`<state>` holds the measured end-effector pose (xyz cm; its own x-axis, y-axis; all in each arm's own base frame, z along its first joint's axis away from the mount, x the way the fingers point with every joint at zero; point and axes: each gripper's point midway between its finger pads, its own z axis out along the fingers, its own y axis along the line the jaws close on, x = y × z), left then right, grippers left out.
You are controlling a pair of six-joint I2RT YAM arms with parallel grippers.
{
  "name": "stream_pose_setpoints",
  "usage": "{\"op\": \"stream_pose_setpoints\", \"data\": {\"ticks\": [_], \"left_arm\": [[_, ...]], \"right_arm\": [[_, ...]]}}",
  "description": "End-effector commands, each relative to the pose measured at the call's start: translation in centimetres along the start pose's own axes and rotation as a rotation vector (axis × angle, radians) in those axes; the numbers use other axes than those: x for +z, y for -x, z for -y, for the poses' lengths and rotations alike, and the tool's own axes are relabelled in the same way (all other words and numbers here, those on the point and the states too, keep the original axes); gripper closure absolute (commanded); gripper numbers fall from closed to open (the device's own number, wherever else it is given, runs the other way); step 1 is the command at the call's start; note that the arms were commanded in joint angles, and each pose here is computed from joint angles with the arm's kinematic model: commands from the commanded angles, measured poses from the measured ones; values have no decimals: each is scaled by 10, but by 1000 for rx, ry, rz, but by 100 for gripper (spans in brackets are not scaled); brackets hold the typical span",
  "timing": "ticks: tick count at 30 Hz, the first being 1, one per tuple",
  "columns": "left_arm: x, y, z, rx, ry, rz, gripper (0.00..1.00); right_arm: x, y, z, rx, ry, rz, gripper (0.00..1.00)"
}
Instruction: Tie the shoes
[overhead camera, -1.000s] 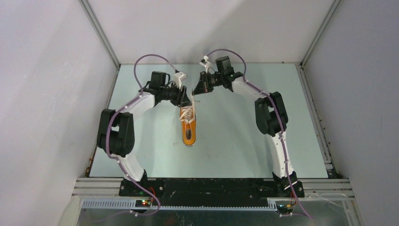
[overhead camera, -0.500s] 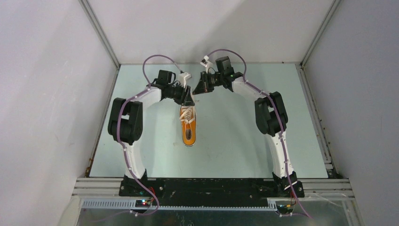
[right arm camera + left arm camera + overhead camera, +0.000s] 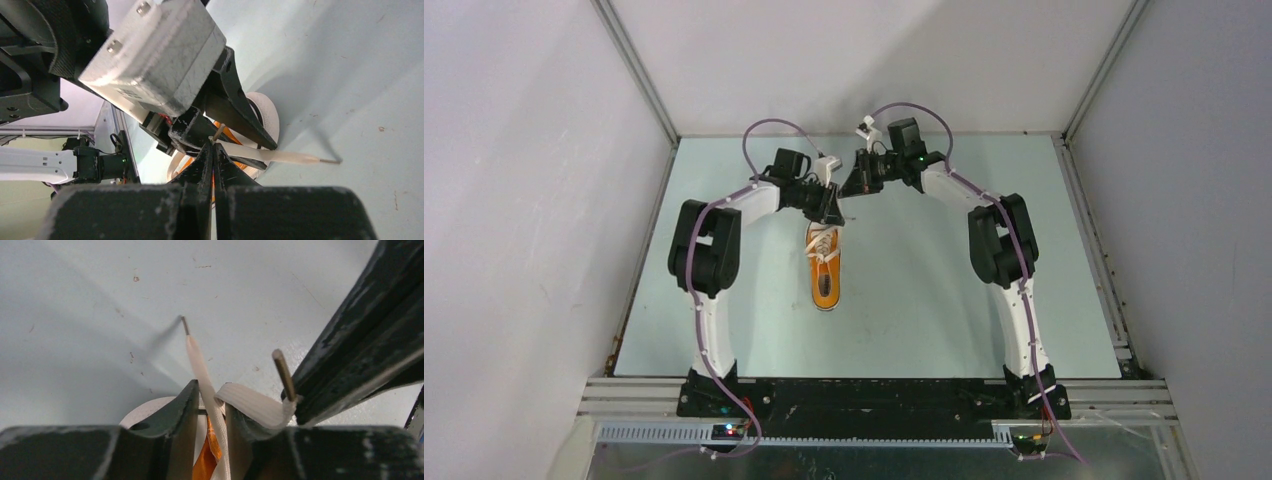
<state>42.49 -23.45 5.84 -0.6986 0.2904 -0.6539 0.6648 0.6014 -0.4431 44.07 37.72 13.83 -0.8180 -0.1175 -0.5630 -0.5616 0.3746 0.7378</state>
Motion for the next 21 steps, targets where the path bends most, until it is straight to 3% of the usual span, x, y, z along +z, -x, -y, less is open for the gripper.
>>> {"op": "stream_pose_setpoints", "data": {"ticks": [1, 6, 10, 16, 21], "left_arm": [[3, 8, 3, 4, -5, 3, 72], [-1, 7, 2, 10, 9, -12, 83], [-5, 9, 9, 8, -15, -11, 98], [-29, 22, 30, 1, -83, 38, 100], [-45, 25, 44, 13, -130, 78, 100]], "right_arm": [[-5, 7, -1, -11, -1, 21, 100], [-4, 6, 1, -5, -3, 20, 100], [-4, 8, -1, -7, 3, 24, 100], [-9, 13, -14, -56, 37, 20, 100], [-30, 16, -25, -101, 103, 9, 66]]}}
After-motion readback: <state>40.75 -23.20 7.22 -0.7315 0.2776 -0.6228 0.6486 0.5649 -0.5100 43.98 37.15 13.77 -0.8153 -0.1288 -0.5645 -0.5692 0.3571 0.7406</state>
